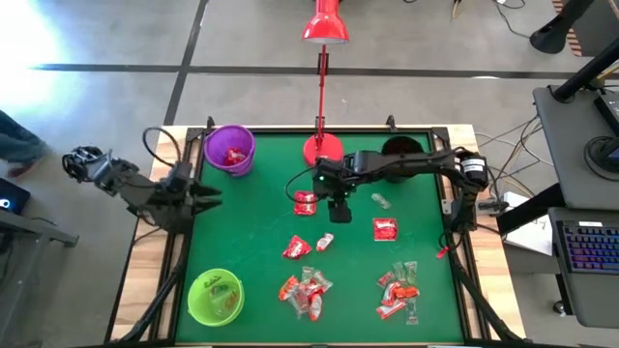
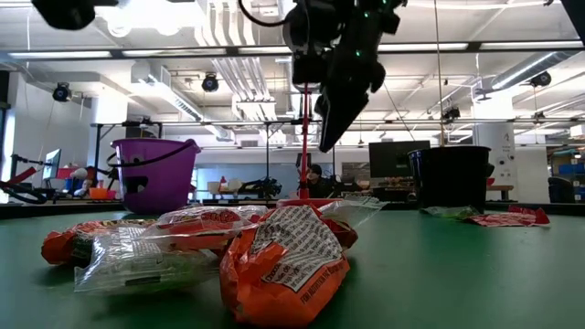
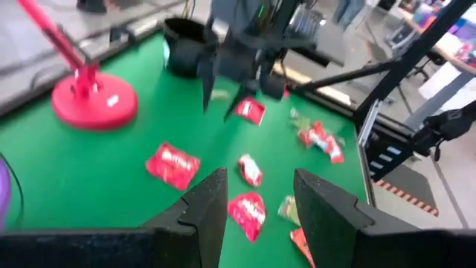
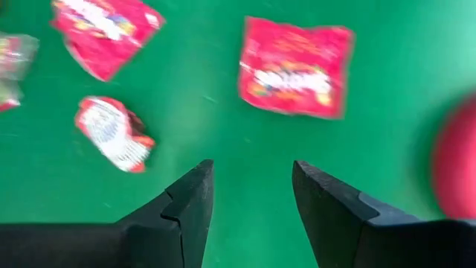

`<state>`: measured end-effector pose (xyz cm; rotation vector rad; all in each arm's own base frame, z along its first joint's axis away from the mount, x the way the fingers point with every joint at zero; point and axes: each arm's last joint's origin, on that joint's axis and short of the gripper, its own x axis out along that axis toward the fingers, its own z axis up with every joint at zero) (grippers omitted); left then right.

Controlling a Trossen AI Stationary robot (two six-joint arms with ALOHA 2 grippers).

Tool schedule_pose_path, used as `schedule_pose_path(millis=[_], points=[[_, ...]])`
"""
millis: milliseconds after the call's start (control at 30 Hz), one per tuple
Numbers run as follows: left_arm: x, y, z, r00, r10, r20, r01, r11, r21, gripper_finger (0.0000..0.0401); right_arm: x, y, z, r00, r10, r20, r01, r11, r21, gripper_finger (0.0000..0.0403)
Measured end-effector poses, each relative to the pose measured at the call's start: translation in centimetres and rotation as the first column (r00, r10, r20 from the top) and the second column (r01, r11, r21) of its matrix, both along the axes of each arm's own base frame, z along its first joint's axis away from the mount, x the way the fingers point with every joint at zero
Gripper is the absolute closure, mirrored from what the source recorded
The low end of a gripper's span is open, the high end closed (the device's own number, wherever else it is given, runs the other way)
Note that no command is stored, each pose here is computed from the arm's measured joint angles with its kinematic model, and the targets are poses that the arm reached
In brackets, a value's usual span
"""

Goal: Sort candy
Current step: Put the orange chocolate into the black bucket

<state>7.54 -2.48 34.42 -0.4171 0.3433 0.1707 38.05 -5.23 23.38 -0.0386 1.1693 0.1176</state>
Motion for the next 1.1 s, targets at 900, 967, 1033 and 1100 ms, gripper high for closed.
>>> schedule_pose_path(millis=[900,967,1033,1100], points=[[-3.3,2.3,4.6,0.986,0.151,0.067,-0.156,0.985,0.077,0.0264,-0.3,5.2,-4.8,0.879,0.455,0.140,-0.460,0.888,0.000,0.0227],[-3.2,2.3,4.6,0.986,0.151,0.066,-0.156,0.985,0.078,0.0264,-0.4,5.2,-4.9,0.871,0.471,0.138,-0.474,0.880,-0.006,0.0227],[-3.1,2.3,4.6,0.987,0.151,0.063,-0.156,0.985,0.080,0.0264,-0.5,5.2,-5.1,0.865,0.482,0.141,-0.485,0.874,-0.013,0.0227],[-3.0,2.2,4.6,0.987,0.151,0.060,-0.156,0.984,0.083,0.0264,-0.5,5.2,-5.4,0.863,0.484,0.149,-0.487,0.873,-0.015,0.0227]])
